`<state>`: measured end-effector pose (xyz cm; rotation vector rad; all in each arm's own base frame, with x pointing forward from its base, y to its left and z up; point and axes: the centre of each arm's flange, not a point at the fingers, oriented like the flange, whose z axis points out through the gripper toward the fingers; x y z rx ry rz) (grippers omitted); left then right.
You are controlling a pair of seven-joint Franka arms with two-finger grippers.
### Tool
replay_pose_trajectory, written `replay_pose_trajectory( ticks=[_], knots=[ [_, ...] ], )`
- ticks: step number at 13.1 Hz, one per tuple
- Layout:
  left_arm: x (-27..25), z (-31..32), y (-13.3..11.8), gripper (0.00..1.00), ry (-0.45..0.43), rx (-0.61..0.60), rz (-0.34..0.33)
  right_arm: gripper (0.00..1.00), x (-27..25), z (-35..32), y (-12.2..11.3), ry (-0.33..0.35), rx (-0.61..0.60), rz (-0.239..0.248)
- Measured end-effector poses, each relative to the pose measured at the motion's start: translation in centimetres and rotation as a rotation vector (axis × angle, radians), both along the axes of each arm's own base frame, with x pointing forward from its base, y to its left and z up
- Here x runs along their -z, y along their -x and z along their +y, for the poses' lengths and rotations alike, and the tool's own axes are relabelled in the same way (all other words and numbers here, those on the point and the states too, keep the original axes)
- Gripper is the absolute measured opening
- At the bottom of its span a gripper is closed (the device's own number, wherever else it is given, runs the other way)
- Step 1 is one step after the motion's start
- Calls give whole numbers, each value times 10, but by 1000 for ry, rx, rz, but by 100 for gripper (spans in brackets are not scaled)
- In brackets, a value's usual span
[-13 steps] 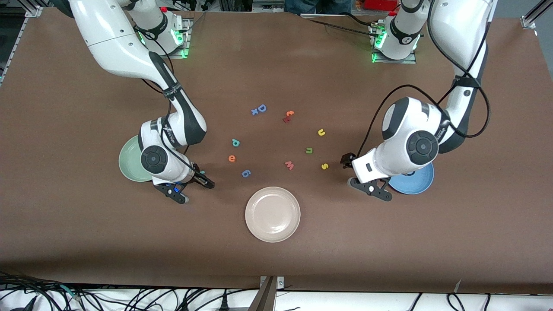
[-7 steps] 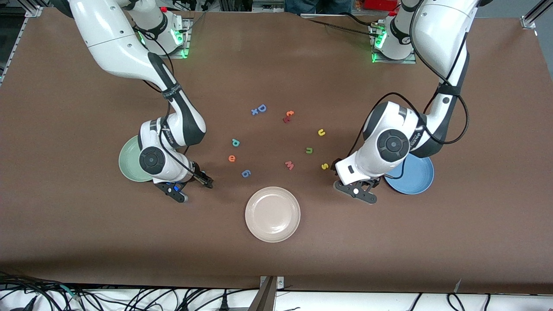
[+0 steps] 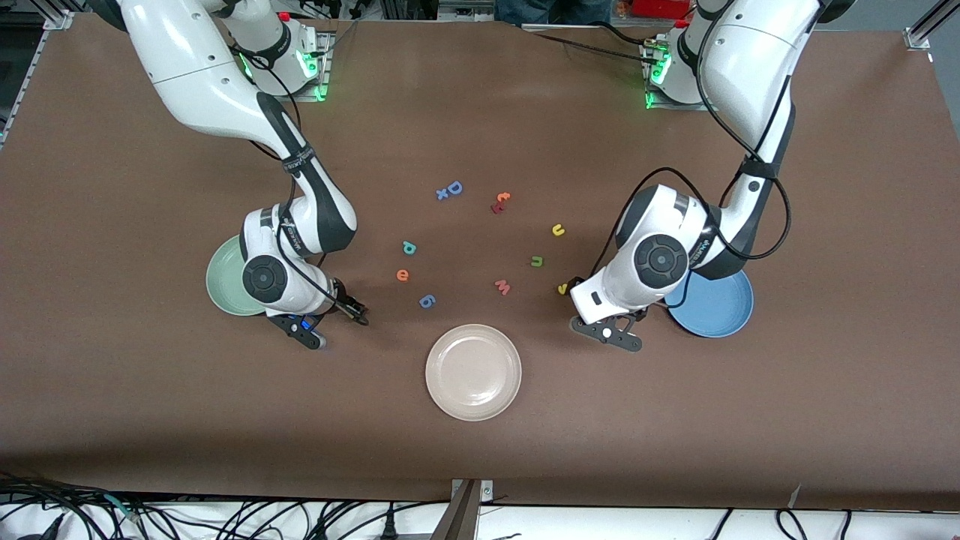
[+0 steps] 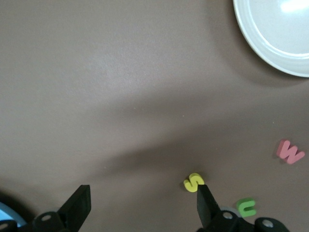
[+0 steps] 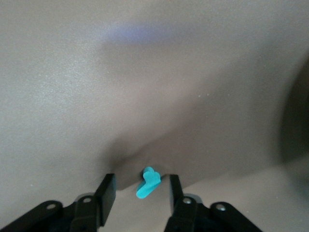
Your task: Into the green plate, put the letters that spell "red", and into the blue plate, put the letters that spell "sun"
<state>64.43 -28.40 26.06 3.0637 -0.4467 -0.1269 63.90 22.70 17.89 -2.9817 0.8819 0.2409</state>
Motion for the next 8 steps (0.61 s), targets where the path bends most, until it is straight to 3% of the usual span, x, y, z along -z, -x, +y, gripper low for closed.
replay_pose_trajectory(
  ticks=[1,3,4,6,8],
  knots=[
    [3,-3,1,97,-4,-19,5,53,0,-1,0,1,1,0],
    [10,-11,5,97,-6,-49,4,41,0,-2,0,2,3,0],
    [13,-16,6,97,-5,-69,1,40,0,-3,-1,2,3,0],
    [18,-22,9,97,-11,-112,5,18,0,-3,-1,2,4,0],
    [22,-25,11,97,-16,-157,9,17,0,-3,-1,2,4,0]
  ],
)
